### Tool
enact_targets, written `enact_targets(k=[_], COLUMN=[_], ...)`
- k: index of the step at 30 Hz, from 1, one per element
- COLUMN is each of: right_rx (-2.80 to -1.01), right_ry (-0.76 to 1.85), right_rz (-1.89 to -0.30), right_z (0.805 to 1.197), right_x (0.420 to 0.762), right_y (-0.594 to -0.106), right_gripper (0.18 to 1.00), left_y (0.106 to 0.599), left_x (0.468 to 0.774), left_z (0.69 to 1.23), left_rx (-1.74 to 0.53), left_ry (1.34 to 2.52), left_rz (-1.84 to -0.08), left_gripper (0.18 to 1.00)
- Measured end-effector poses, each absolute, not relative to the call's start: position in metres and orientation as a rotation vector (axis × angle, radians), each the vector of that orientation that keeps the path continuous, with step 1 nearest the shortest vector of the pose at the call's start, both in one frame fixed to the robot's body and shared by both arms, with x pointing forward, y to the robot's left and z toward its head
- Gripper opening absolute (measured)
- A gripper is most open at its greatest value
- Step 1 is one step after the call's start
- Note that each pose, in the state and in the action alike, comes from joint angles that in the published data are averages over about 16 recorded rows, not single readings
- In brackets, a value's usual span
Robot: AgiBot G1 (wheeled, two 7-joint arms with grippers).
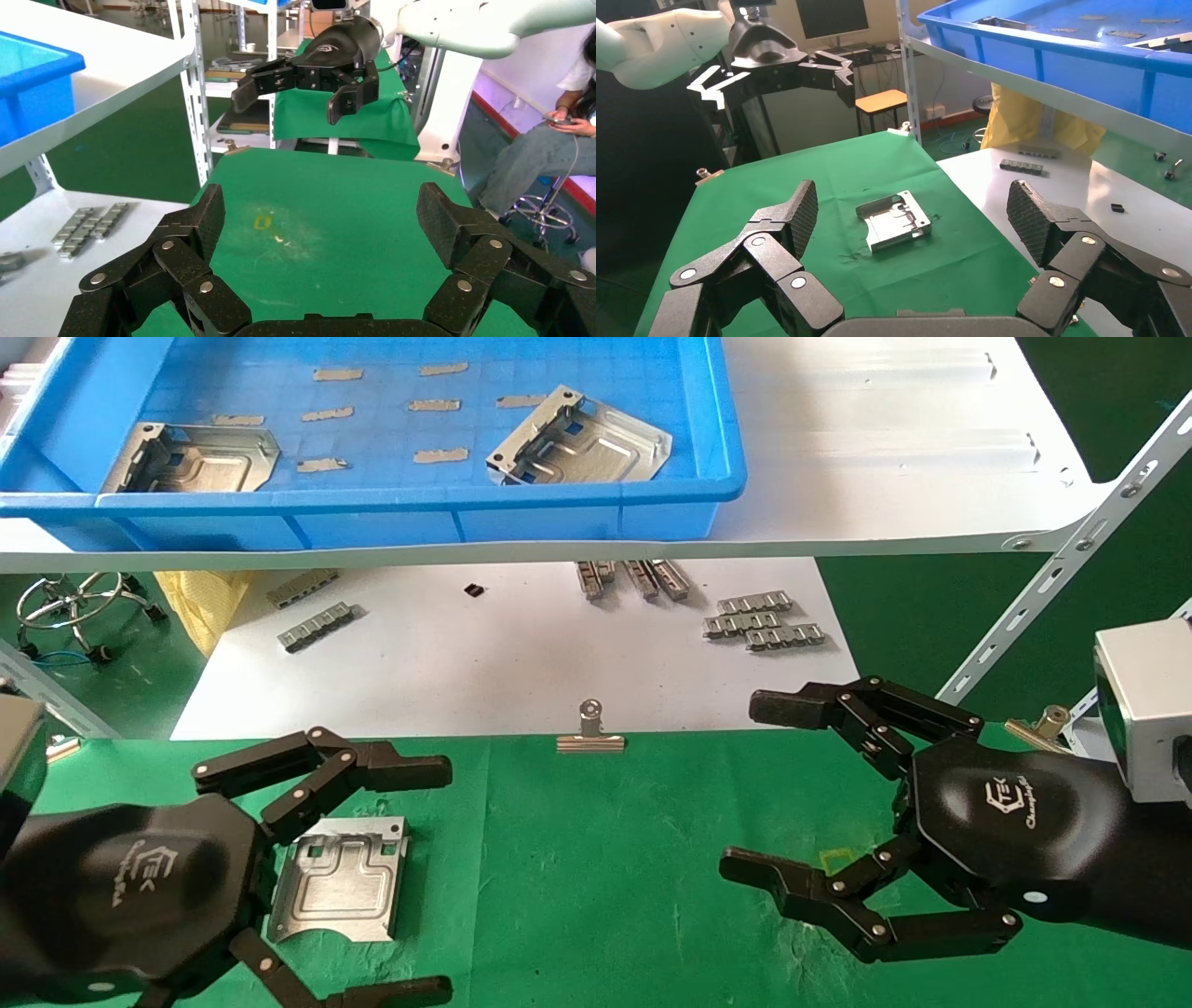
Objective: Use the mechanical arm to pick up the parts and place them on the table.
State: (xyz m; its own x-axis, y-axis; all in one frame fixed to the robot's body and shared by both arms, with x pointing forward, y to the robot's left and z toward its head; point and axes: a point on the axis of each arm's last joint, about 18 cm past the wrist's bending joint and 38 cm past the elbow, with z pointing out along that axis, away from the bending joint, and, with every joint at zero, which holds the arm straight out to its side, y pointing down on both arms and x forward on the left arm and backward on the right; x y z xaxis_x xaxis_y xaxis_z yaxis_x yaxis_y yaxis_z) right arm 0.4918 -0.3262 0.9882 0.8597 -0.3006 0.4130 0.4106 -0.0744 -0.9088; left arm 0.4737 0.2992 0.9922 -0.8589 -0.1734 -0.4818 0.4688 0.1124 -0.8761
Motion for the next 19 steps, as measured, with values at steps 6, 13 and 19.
enact_targets(k=[6,13,19], right_rx=[-1.537,-1.537,-1.537], right_ry=[-0.090,-0.090,-0.090], right_rz=[-0.588,-0.588,-0.588], right_z=[0.9882,0.9882,0.9882], right_x=[0.4919,0.4919,0.4919], right_y=[-0.3263,-0.3263,-0.3263], right_gripper=[1.001,1.001,1.001], left_y=[0.2971,0.2981,0.2986], left_x=[0.4693,0.4710,0.4721], left_z=[0.9921,0.9923,0.9923], left_rx=[0.294,0.289,0.286], left_ry=[1.932,1.928,1.927], left_rz=[-1.800,-1.800,-1.801], left_gripper=[1.001,1.001,1.001])
